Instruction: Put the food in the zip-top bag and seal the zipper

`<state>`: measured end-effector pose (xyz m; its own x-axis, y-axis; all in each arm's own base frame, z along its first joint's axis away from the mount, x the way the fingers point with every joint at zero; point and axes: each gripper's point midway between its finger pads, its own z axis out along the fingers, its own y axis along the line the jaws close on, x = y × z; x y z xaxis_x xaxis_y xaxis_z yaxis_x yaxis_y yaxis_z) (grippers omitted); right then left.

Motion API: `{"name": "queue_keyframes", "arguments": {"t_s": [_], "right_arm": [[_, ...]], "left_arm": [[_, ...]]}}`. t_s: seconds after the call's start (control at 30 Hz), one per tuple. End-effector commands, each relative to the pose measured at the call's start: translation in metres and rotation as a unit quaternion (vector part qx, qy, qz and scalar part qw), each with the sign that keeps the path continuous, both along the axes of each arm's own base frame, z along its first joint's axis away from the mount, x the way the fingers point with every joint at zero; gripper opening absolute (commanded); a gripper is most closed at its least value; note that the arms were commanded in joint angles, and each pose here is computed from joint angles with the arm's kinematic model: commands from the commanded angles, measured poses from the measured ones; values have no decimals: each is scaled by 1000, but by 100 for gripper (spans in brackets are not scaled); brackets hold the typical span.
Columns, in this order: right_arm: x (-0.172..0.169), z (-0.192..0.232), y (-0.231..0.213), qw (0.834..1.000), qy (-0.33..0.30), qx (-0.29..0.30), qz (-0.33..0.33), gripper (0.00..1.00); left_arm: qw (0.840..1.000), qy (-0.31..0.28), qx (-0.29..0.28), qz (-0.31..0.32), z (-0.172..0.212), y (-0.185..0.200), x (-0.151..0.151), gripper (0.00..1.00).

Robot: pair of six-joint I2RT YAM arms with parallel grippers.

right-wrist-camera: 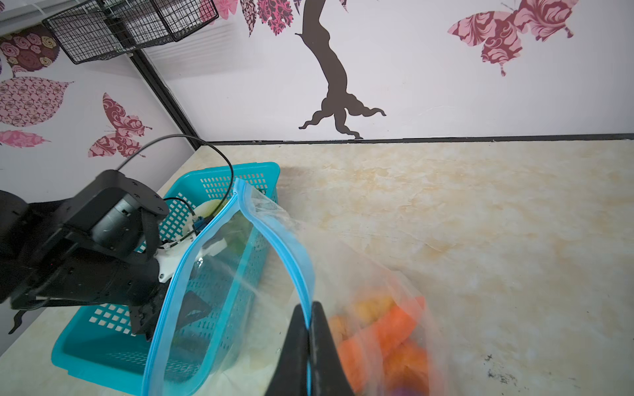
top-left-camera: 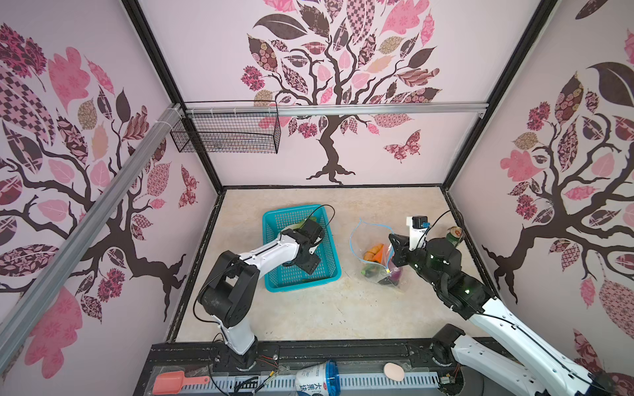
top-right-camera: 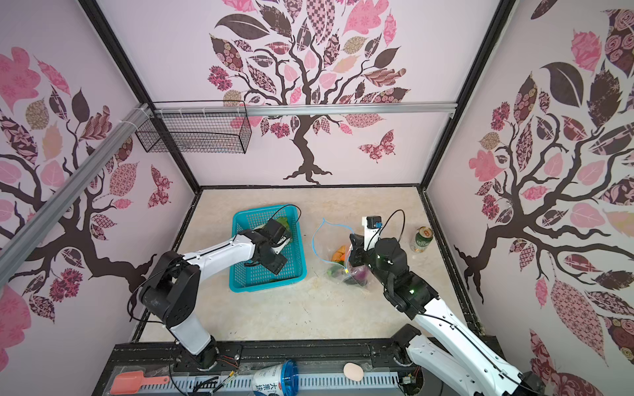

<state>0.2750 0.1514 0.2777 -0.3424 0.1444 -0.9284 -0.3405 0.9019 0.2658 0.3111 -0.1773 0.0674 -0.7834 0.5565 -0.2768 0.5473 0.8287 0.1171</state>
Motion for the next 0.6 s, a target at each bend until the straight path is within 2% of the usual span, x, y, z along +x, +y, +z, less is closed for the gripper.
{"name": "queue_keyframes", "arguments": {"t_s": [0.0, 0.2, 0.33, 0.47, 0.57], "right_arm": [[2, 6, -3, 1000, -13, 1, -9, 0], [4, 5, 0, 1000, -10, 3, -3, 0], [3, 6, -1, 1000, -13, 5, -3, 0], [2, 9, -2, 1000, -16, 7, -4, 0], [1, 8, -1, 1000, -16, 6, -3, 0]], "left_arm": [[998, -21, -50, 34, 41, 1, -10, 77], [984, -102, -29, 140, 78, 58, 2, 78], [961, -140, -21, 239, 87, 105, 20, 78], [933, -159, -19, 322, 80, 145, 36, 78], [916, -146, -25, 372, 65, 165, 43, 76]]}}
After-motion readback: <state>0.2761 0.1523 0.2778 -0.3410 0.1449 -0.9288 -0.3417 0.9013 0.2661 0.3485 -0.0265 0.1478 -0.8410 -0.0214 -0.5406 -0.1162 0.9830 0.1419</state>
